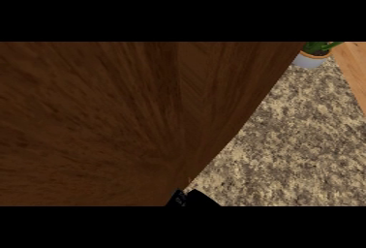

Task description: Pick up the wine, place it into the cabinet and close the cabinet

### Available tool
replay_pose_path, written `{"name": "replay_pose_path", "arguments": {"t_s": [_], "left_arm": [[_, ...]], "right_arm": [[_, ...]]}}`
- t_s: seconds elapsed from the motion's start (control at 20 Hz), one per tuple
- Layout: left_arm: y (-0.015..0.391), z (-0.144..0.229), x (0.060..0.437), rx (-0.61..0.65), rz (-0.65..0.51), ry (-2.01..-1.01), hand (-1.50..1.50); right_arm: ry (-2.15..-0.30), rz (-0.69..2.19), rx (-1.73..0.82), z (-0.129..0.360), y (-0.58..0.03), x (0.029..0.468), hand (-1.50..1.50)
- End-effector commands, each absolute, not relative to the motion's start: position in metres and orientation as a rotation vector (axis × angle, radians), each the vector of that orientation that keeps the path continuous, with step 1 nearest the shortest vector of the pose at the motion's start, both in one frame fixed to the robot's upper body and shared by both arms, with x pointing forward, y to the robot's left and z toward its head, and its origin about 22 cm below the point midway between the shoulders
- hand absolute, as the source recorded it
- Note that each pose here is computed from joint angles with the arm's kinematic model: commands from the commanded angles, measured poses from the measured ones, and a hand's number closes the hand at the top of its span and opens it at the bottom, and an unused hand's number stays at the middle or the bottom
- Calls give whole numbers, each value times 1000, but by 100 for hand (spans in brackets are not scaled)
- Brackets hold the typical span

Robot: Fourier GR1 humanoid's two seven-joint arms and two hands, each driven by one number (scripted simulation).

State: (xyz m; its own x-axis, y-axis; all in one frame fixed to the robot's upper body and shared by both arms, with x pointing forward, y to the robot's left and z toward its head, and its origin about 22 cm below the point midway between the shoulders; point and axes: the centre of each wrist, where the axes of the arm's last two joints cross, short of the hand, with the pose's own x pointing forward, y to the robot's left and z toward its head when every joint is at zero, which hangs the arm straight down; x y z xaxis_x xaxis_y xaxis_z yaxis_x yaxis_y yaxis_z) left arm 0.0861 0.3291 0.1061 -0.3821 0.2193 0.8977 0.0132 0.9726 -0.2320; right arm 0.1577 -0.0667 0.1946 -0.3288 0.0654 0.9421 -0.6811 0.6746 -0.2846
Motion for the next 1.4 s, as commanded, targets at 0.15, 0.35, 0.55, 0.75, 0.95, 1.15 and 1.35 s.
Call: {"name": "replay_pose_path", "arguments": {"t_s": [0.15, 0.35, 0.55, 0.75, 0.95, 1.15, 1.35], "left_arm": [[347, 113, 81, -182, 222, -1953, -150], [349, 117, 77, -199, 195, -1957, -150], [352, 112, 79, -195, 204, -1928, -150], [336, 126, 90, -221, 184, -1897, -150], [337, 123, 91, -240, 179, -1876, -150], [323, 119, 109, -273, 174, -1875, -150], [314, 103, 115, -285, 188, -1848, -150]], "right_arm": [[-1795, 776, 353, 207, -21, 208, 150], [-1795, 722, 348, 211, -21, 255, 150], [-1808, 764, 273, 204, -9, 265, 150], [-1850, 718, 212, 228, -20, 304, 150], [-1824, 706, 196, 214, -24, 331, 150], [-1828, 713, 173, 207, -31, 358, 150], [-1828, 718, 152, 199, -64, 377, 150]]}}
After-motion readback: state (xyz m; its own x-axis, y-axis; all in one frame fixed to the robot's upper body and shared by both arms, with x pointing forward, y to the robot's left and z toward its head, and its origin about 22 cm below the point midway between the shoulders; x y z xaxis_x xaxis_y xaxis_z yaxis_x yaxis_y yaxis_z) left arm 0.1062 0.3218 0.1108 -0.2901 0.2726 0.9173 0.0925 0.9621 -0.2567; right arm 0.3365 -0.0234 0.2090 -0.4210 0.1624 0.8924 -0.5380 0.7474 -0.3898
